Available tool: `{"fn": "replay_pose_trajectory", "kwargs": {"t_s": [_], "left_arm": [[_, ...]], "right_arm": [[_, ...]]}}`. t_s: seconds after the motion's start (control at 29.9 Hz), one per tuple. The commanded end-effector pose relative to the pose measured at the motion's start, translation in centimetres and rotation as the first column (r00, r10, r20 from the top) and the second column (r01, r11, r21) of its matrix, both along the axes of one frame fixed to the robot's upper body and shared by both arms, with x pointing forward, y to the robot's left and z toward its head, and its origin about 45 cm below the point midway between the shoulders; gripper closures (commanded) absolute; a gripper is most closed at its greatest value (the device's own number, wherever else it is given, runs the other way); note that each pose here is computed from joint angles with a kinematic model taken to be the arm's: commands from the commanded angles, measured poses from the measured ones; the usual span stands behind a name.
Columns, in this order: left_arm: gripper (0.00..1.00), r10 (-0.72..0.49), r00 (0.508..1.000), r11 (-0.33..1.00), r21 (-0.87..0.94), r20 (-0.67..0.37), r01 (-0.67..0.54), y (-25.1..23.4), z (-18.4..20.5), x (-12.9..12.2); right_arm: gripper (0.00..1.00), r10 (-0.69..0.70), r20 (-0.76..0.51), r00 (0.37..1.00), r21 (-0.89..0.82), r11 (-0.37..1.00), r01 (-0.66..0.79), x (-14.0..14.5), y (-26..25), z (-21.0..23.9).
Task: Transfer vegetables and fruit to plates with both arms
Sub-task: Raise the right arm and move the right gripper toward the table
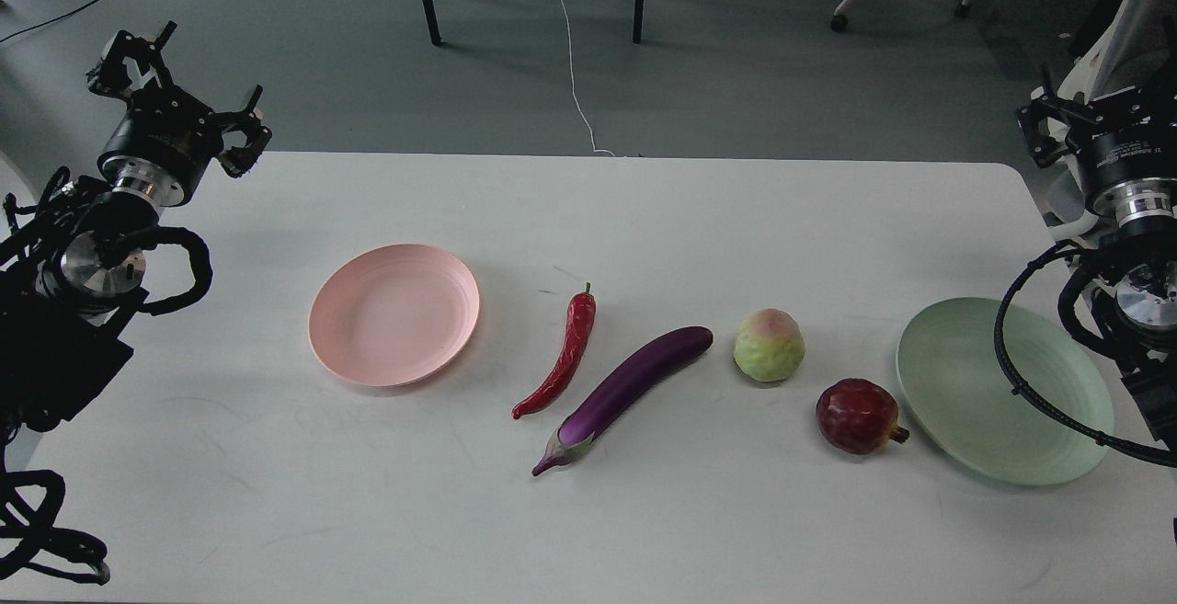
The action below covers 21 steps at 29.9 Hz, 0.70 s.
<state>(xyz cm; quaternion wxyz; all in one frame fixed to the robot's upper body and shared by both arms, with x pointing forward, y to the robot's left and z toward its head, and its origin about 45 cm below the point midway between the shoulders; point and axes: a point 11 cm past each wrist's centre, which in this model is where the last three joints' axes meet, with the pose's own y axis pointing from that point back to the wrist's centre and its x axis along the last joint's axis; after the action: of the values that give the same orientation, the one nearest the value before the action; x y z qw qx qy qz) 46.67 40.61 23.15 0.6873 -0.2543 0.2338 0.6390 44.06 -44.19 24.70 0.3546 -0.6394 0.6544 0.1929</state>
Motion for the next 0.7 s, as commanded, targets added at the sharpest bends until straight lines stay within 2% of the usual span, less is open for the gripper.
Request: {"fn": "replay_pose_trajectory", "kwargs": {"t_s": [0.0,0.2,0.3,0.4,0.57,0.67], "left_arm": [[0.02,0.001,1.0,1.0,-0.001,0.004,-0.001,0.0,0.0,0.0],[0.02,0.002,1.0,1.0,-0.003,0.002,-0.002,0.0,-0.1,-0.1],[0.02,-0.004,1.0,1.0,-0.008,0.005,0.004,-0.4,0.0,0.1],[0.02,-0.009,1.0,1.0,-0.018,0.008,0.009,-0.9,-0.1,0.2],[0.02,-0.006,1.0,1.0,-0.023,0.014,0.006,-0.9,0.0,0.3],[0.02,-0.005,1.0,1.0,-0.026,0.016,0.005,-0.9,0.2,0.3]], "right_arm": [[0.01,0.007,-0.002,1.0,-0.005,1.0,-0.007,0.0,0.2,-0.1],[0.01,0.044,-0.003,0.999,-0.036,0.998,-0.044,-0.1,0.7,0.3],[0.01,0.095,-0.023,0.995,-0.14,0.985,-0.097,-0.2,0.5,1.8],[0.01,0.157,-0.006,0.988,-0.271,0.95,-0.153,0.6,0.7,5.7],[0.01,0.256,-0.045,0.966,-0.514,0.823,-0.242,1.5,2.6,10.4],[0.01,0.337,-0.101,0.936,-0.661,0.681,-0.316,1.7,5.5,12.0]]}}
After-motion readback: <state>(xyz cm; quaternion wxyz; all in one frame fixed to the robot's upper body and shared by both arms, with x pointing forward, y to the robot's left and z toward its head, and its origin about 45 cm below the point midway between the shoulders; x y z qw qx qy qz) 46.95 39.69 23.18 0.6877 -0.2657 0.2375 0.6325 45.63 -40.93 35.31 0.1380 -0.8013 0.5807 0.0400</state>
